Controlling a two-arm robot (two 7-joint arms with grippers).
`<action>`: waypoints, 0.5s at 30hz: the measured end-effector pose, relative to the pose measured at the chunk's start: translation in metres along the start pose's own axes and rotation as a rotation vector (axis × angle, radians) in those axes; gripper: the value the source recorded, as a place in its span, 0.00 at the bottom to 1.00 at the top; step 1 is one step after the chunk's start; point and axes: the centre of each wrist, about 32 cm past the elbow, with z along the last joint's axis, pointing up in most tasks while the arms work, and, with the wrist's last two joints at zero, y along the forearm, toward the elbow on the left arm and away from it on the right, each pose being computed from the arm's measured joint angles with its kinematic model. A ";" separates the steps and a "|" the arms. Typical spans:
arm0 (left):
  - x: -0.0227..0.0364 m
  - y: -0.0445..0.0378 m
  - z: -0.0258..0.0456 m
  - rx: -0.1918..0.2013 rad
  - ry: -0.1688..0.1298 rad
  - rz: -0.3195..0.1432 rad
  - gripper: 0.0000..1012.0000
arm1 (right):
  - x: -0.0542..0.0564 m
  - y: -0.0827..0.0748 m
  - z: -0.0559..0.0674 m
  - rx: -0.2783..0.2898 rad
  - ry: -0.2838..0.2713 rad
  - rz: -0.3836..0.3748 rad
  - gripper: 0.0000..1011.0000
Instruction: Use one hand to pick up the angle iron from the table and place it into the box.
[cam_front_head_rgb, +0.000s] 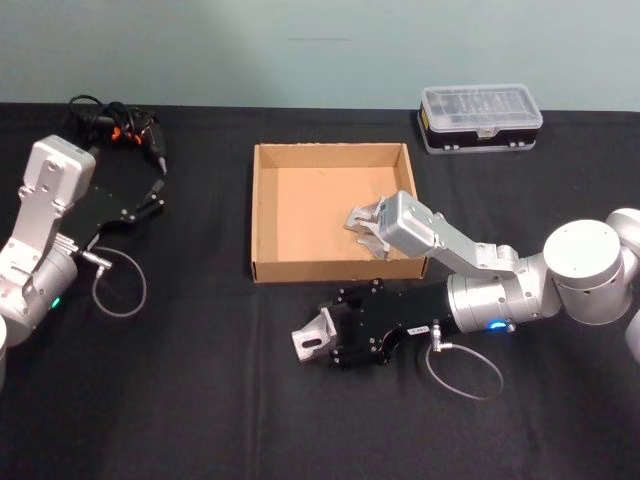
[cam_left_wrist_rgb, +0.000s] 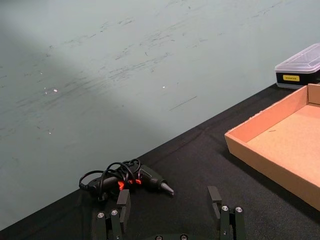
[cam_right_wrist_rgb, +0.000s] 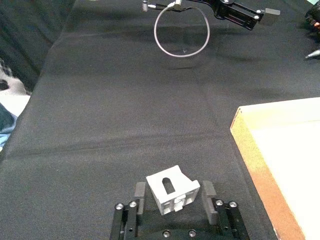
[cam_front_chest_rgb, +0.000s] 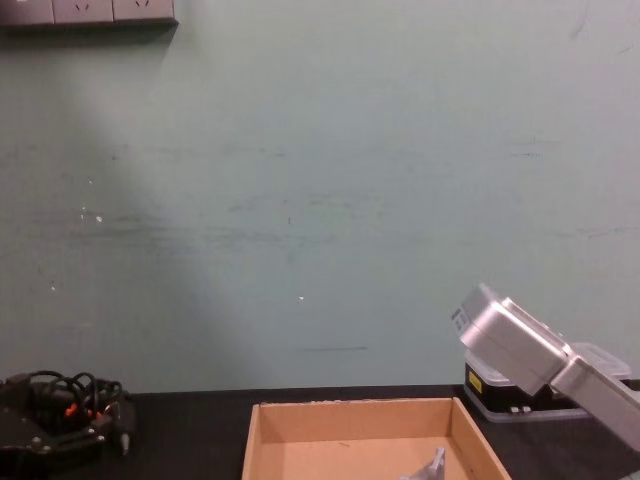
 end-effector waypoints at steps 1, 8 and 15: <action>0.0000 0.0000 0.0000 0.000 0.000 0.000 0.99 | 0.000 0.000 0.000 0.000 0.000 0.000 0.67; 0.0000 0.0000 0.0000 0.000 0.000 0.000 0.99 | 0.000 0.001 0.000 0.004 0.000 -0.001 0.50; 0.0000 0.0000 0.0000 0.000 0.000 0.000 0.99 | 0.000 0.002 -0.001 0.005 0.001 -0.001 0.48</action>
